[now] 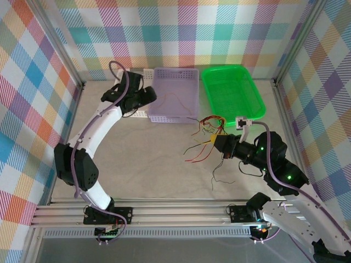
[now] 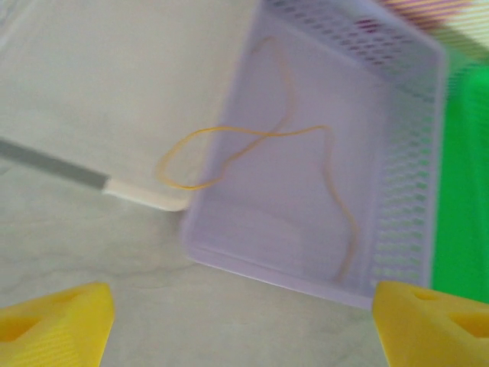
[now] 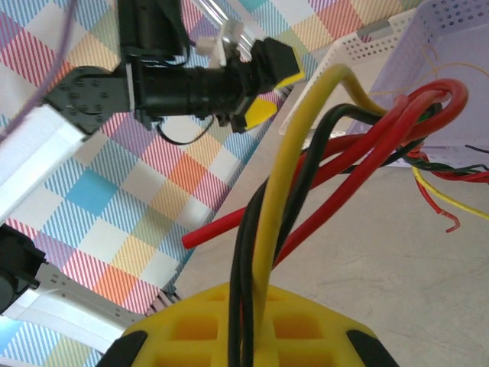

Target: Untangle the cables

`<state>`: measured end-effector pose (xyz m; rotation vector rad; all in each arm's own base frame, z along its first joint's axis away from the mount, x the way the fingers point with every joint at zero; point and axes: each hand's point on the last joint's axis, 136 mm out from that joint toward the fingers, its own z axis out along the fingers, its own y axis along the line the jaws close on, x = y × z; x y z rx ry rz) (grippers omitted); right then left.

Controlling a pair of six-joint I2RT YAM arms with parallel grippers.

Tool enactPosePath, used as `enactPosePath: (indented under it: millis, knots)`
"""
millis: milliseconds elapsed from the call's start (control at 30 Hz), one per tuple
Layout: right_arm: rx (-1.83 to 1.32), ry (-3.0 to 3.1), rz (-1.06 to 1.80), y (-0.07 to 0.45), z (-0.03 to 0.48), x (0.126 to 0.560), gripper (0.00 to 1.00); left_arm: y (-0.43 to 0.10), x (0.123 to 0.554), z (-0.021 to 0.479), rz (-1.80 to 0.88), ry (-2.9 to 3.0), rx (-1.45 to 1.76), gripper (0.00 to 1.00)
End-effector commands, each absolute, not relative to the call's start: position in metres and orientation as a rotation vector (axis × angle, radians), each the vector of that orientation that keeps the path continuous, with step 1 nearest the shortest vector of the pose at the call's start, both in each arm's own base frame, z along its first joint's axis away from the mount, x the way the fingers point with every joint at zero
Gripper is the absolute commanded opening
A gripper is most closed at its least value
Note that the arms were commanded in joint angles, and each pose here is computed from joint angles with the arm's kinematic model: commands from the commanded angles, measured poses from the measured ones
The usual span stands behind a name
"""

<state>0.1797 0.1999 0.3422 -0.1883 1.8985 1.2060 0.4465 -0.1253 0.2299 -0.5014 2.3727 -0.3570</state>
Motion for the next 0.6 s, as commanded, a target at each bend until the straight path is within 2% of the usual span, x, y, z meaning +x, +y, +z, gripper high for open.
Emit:
enactPosePath:
  millis: [0, 167, 567]
  knots:
    - [-0.222, 1.861, 1.245, 0.205, 0.351, 0.176, 0.00, -0.120, 0.465, 0.213, -0.471, 2.367, -0.627, 0.86]
    - [-0.222, 1.865, 1.241, 0.205, 0.350, 0.177, 0.00, -0.118, 0.487, 0.179, -0.477, 2.430, -0.669, 0.82]
    - [-0.219, 1.873, 1.242, 0.205, 0.348, 0.177, 0.00, -0.114, 0.519, 0.135, -0.445, 2.487, -0.713, 0.54]
